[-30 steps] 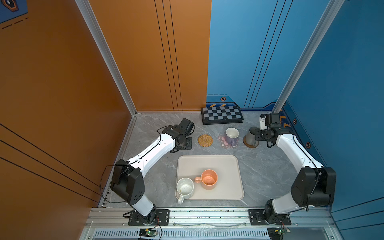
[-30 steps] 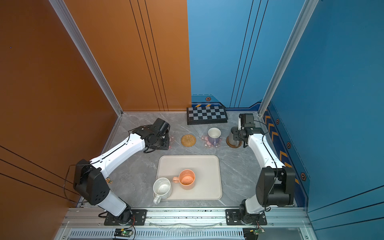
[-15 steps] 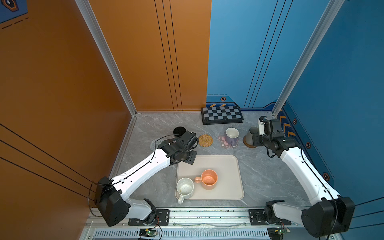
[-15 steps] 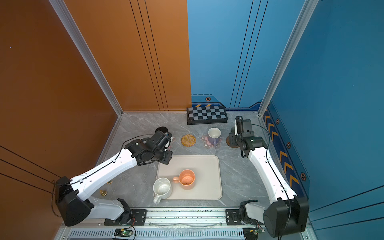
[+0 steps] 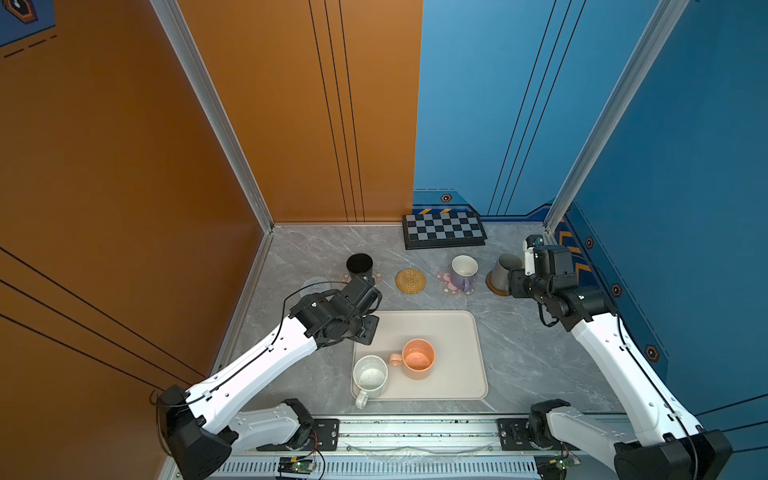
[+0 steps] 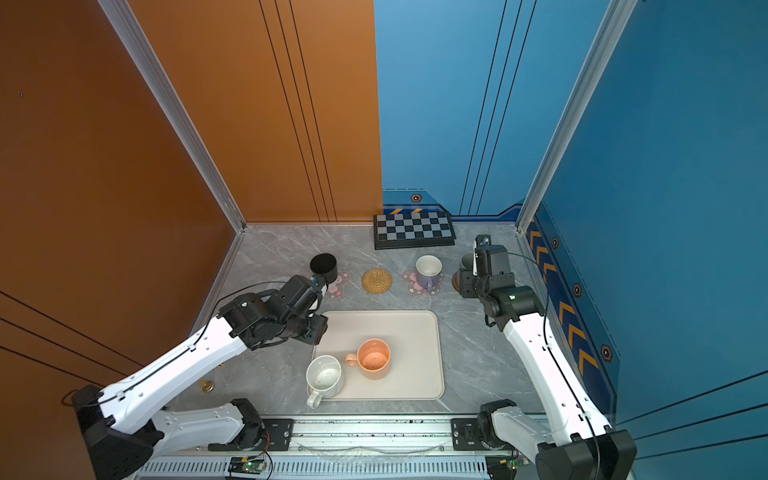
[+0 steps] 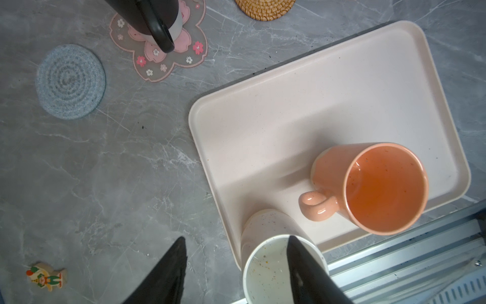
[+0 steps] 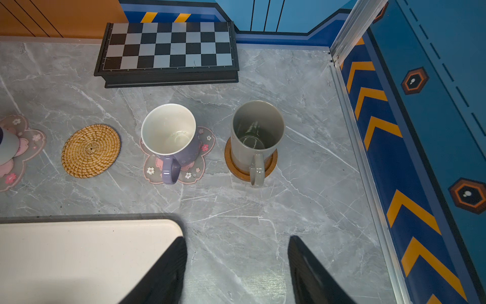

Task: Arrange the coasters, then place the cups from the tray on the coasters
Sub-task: 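Raise the right gripper while the left gripper moves toward the white speckled mug, then lower the left gripper over the white speckled mug on the tray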

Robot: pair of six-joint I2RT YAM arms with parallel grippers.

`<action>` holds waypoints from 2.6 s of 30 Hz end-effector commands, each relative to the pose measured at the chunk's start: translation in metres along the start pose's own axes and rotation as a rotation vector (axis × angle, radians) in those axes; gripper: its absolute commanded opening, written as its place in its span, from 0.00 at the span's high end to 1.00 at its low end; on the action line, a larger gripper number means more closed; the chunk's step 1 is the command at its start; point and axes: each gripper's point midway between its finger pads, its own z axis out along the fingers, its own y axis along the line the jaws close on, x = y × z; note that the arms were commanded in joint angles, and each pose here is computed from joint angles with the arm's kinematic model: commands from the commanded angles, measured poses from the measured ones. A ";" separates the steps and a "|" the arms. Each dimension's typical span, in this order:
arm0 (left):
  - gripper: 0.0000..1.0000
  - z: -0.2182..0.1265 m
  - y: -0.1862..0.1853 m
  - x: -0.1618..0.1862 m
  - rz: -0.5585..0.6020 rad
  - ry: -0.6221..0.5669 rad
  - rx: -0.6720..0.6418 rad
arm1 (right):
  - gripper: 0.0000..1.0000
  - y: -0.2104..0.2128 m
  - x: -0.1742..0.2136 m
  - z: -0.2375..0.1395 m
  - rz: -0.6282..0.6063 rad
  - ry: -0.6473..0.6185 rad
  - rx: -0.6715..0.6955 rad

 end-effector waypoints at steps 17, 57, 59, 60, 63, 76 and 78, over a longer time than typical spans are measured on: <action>0.35 -0.033 -0.007 0.130 -0.003 0.296 0.106 | 0.37 0.012 0.019 0.010 0.011 0.041 -0.017; 0.40 0.048 0.006 0.151 -0.105 0.238 -0.126 | 0.36 0.024 0.030 0.035 -0.004 0.088 -0.046; 0.41 0.050 0.009 0.146 -0.128 0.217 -0.133 | 0.36 0.024 0.032 0.036 -0.003 0.093 -0.046; 0.42 0.051 0.007 0.144 -0.125 0.207 -0.130 | 0.36 0.023 0.032 0.036 -0.002 0.094 -0.046; 0.42 0.056 0.009 0.141 -0.112 0.214 -0.148 | 0.36 0.023 0.036 0.038 -0.007 0.104 -0.041; 0.42 0.066 0.002 0.115 -0.021 0.201 -0.116 | 0.36 0.018 0.042 0.040 -0.004 0.112 -0.028; 0.42 0.065 -0.002 0.110 -0.013 0.194 -0.089 | 0.36 0.018 0.043 0.040 -0.005 0.116 -0.029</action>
